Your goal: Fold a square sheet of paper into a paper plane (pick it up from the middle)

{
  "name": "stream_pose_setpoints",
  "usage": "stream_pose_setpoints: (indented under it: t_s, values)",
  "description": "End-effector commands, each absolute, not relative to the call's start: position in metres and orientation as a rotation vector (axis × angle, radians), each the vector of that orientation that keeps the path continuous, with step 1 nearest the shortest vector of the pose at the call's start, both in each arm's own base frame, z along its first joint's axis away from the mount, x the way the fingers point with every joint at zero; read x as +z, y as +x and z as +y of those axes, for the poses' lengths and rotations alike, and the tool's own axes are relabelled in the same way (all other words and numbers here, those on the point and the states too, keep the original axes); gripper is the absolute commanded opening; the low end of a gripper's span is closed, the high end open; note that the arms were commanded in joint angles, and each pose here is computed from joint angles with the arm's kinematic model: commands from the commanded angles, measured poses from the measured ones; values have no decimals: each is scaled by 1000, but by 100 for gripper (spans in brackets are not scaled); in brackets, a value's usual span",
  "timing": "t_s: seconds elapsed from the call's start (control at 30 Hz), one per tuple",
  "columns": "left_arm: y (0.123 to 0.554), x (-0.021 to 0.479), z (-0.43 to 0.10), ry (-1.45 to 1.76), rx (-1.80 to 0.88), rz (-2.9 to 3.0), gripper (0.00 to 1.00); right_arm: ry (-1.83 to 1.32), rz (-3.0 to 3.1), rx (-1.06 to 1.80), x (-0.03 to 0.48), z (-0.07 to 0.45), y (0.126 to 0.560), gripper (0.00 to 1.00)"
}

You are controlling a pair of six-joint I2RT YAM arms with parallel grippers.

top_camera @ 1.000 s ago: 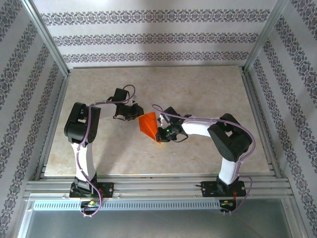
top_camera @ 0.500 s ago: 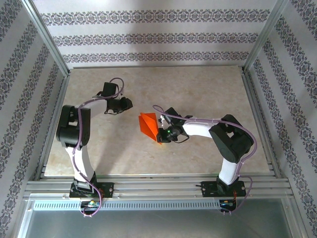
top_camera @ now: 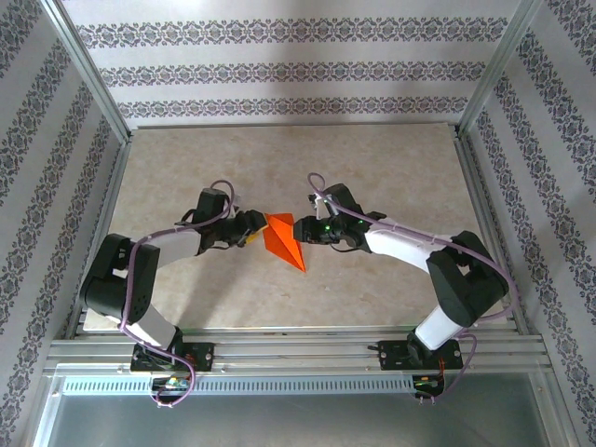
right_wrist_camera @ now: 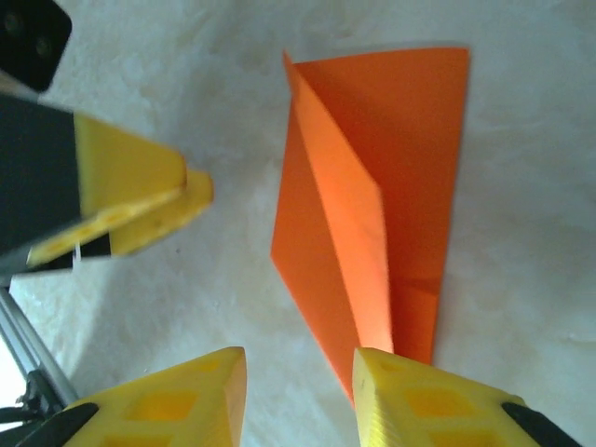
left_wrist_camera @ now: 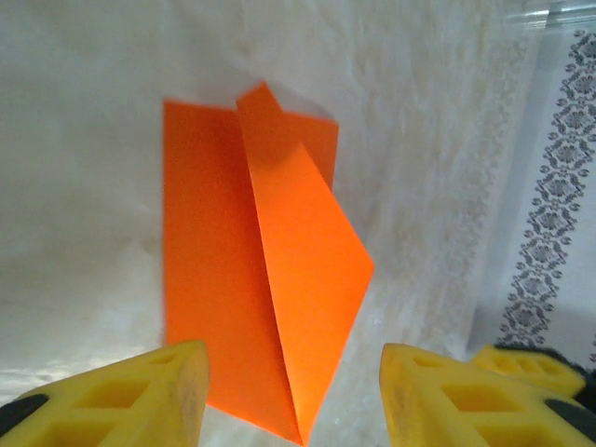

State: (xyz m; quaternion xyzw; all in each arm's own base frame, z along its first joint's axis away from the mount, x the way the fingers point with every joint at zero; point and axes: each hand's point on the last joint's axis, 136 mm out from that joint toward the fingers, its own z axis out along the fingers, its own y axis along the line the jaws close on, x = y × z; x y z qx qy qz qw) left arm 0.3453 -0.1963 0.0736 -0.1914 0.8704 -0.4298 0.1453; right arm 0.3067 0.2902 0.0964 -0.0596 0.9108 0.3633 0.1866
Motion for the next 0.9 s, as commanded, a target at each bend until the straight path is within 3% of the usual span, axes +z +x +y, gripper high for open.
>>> stream_pose_setpoints:
  t_s: [0.0,0.67,0.87]
  values:
    - [355,87,-216,-555,-1367,2429,52,-176,2574,1018,80,290,317,36]
    - [357,61,-230,-591,-1412,2472,50,-314,2607,1205,46,319,330,21]
    - [354,69,-231,-560,-1429,2457,50,-314,2563,1259,51,318,336,6]
